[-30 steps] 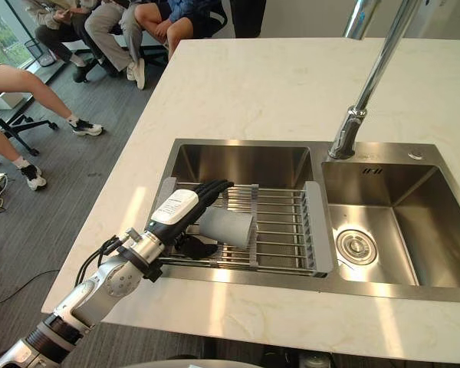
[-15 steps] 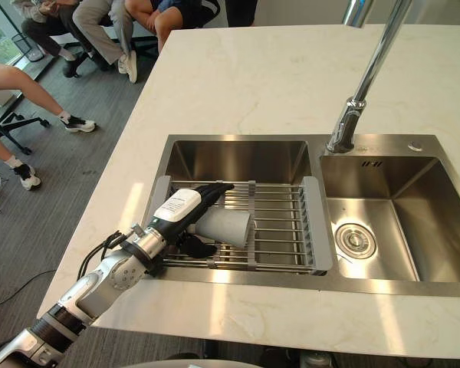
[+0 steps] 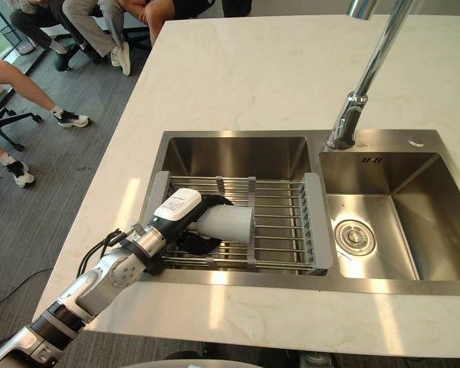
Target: Walk over to the sink, pick up the cup, carry it to the dishwasher, place the cup inside the dishwasher, then close the dishwasher door
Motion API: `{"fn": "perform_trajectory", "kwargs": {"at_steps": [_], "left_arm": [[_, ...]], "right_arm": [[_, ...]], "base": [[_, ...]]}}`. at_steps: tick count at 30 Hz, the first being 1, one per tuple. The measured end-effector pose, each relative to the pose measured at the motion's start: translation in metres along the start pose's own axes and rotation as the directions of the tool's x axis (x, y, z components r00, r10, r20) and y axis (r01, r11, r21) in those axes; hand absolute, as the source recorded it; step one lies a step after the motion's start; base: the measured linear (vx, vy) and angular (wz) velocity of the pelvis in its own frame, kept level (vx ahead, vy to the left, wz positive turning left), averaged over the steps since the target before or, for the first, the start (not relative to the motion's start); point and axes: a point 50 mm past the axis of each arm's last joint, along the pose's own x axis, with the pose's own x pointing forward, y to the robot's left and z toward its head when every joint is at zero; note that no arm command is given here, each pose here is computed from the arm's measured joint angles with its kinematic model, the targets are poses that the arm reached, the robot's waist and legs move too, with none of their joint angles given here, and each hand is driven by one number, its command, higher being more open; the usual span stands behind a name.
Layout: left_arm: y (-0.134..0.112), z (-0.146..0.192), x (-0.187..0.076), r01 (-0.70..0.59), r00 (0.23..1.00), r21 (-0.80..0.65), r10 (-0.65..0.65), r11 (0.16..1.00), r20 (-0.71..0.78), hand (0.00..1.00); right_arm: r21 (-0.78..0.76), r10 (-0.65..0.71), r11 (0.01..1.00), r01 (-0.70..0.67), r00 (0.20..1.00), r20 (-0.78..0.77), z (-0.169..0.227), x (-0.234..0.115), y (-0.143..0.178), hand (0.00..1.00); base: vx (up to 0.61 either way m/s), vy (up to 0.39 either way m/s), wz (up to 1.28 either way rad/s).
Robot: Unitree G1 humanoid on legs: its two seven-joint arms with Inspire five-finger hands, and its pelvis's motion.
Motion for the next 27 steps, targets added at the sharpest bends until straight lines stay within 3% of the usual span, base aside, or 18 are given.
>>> {"fn": "perform_trajectory", "kwargs": {"at_steps": [6,16,21,27], "left_arm": [[-0.002,0.0,-0.002,-0.014,1.0,-0.049,0.014,0.999,-0.012,0.0],[0.004,0.01,-0.009,-0.149,0.989,-0.236,0.143,0.96,-0.041,0.0],[0.017,0.033,-0.003,-0.287,0.952,-0.4,0.305,0.871,-0.018,0.0],[0.036,0.048,-0.009,-0.471,0.854,-0.544,0.514,0.694,-0.083,0.0]], "right_arm": [[0.001,0.001,1.0,-0.001,1.0,0.0,0.0,0.0,0.0,1.0],[0.016,-0.004,1.0,0.004,1.0,-0.008,-0.002,-0.001,0.0,1.0],[0.02,-0.009,1.0,0.009,1.0,-0.019,-0.006,-0.002,0.0,1.0],[0.025,-0.01,1.0,0.011,1.0,-0.029,-0.008,-0.002,0.002,1.0]], "base": [[0.0,0.0,0.0],[-0.02,0.0,0.01],[-0.02,-0.002,0.04],[-0.01,-0.004,0.03]]}}
